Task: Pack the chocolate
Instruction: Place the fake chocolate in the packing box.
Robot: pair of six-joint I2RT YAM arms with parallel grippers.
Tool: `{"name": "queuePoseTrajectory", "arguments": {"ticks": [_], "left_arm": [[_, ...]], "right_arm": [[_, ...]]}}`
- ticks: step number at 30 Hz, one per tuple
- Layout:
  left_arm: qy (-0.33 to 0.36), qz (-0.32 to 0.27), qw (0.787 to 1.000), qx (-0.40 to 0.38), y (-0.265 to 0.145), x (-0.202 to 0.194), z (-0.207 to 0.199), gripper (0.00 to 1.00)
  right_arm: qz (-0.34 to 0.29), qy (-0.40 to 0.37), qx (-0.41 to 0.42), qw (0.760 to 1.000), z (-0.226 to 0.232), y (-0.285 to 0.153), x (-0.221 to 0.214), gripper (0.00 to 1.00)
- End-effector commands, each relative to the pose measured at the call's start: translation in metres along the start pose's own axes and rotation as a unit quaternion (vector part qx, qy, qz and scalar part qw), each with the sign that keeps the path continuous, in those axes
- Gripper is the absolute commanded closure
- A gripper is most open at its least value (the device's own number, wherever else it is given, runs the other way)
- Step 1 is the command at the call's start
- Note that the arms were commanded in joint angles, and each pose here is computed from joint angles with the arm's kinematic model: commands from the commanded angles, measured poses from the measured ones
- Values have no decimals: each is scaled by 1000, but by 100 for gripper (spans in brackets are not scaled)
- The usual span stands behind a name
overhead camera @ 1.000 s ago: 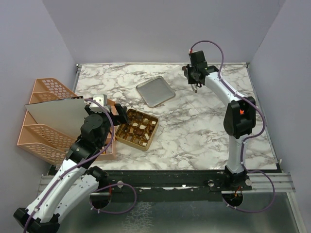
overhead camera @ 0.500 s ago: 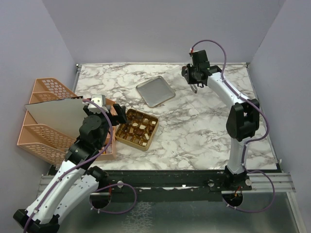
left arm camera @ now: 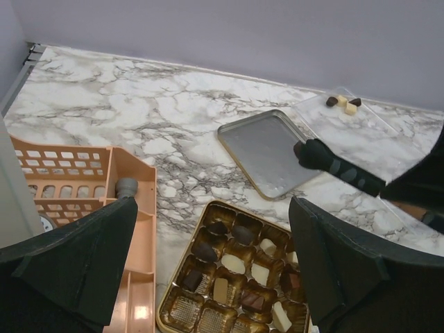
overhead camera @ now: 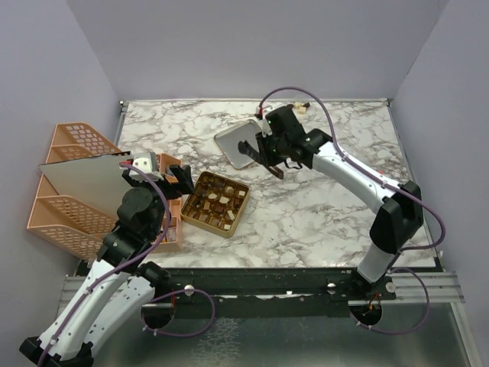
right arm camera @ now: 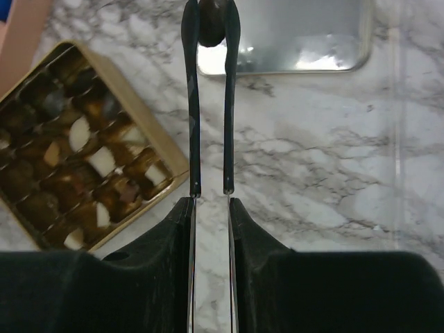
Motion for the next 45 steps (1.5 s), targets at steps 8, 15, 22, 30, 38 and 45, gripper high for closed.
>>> {"name": "queuePoseTrajectory", "arguments": {"ticks": [8, 15, 22, 30, 38, 45], "left_arm": [[-4, -27, 998, 53, -6, 10, 21, 1], [-13, -48, 997, 67, -11, 17, 28, 1], [-11, -48, 997, 65, -10, 16, 27, 1], [-11, -48, 997, 64, -10, 16, 27, 1], [-13, -51, 997, 64, -12, 17, 28, 1], [-14, -52, 997, 63, -12, 17, 28, 1]], "right_arm": [[32, -23, 173, 984, 104, -73, -62, 74], [84, -54, 228, 969, 133, -96, -108, 74], [102, -73, 246, 961, 148, -101, -124, 73], [129, -80, 229, 962, 151, -85, -138, 71], [132, -80, 224, 962, 153, -84, -137, 71], [144, -83, 220, 961, 152, -81, -142, 71]]}}
Point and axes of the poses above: each gripper's point midway between its finger pads, its own y axis out along the fingers, its own z axis along the line the jaws close on, x = y × z, the point moved 1 cm from there along -y, back along the fingers, and after that the axes turned 4 degrees about y, right-handed, at the moved point
